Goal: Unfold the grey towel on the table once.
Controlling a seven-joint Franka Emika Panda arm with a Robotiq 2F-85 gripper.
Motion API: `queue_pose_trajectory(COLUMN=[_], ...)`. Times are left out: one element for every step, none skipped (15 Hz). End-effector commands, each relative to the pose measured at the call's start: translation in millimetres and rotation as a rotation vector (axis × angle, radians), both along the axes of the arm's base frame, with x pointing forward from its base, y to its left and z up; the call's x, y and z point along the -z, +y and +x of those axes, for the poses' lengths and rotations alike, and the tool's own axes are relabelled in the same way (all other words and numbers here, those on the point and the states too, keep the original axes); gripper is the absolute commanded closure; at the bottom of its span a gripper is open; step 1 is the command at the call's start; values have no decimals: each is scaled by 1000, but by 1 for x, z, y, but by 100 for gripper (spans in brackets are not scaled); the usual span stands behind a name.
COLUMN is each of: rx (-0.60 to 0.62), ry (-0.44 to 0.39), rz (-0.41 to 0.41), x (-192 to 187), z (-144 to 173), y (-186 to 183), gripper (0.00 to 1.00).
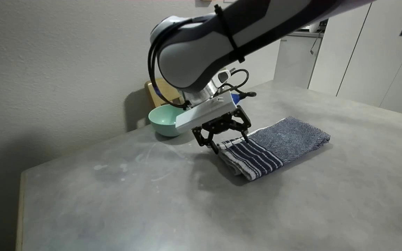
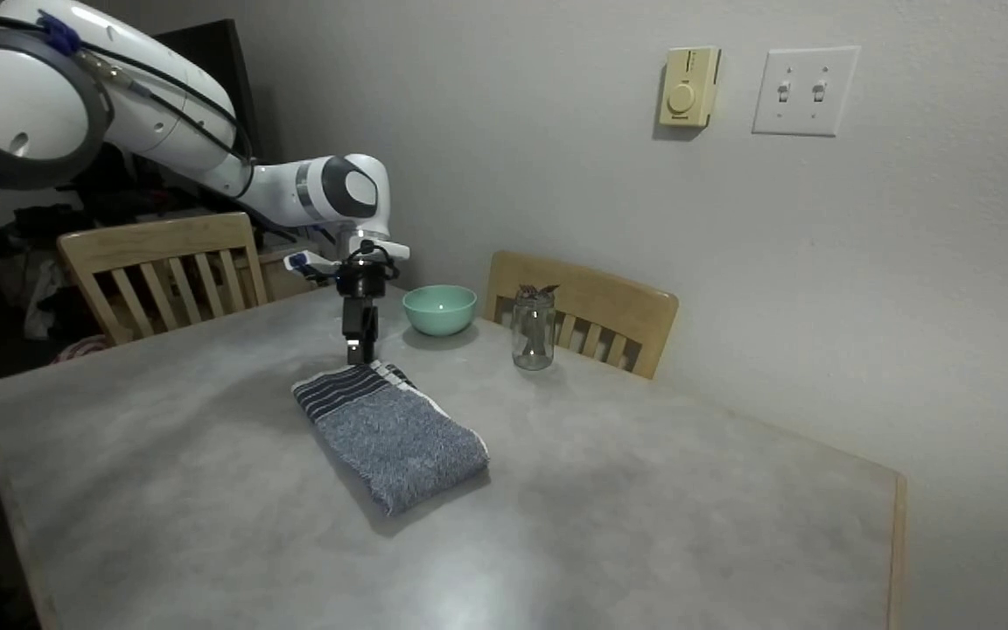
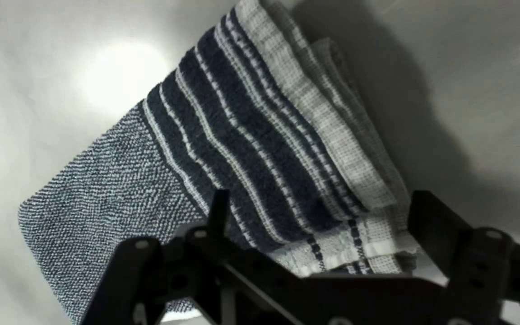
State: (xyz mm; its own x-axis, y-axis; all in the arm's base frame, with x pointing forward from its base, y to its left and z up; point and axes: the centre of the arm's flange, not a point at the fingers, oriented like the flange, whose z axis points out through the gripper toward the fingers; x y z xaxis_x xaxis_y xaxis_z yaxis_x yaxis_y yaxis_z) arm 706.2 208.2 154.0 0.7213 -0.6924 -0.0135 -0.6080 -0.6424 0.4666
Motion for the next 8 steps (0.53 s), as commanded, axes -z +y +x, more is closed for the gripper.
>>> queue_pose_trajectory(rx=[-6,-5,-4,-2,-1,1,3,5], ry=[-7,-4,-4,1,1,0,0,-3], rz=[1,-1,-5,-9,-14,-19,-22,-25], x=[8,8,8,7,6,4,2,0], z=[11,11,11,11,10,10,10,11], y=[-2,-2,-3,-4,-4,-5,-6,-7], gripper=[0,0,0,0,0,0,0,0])
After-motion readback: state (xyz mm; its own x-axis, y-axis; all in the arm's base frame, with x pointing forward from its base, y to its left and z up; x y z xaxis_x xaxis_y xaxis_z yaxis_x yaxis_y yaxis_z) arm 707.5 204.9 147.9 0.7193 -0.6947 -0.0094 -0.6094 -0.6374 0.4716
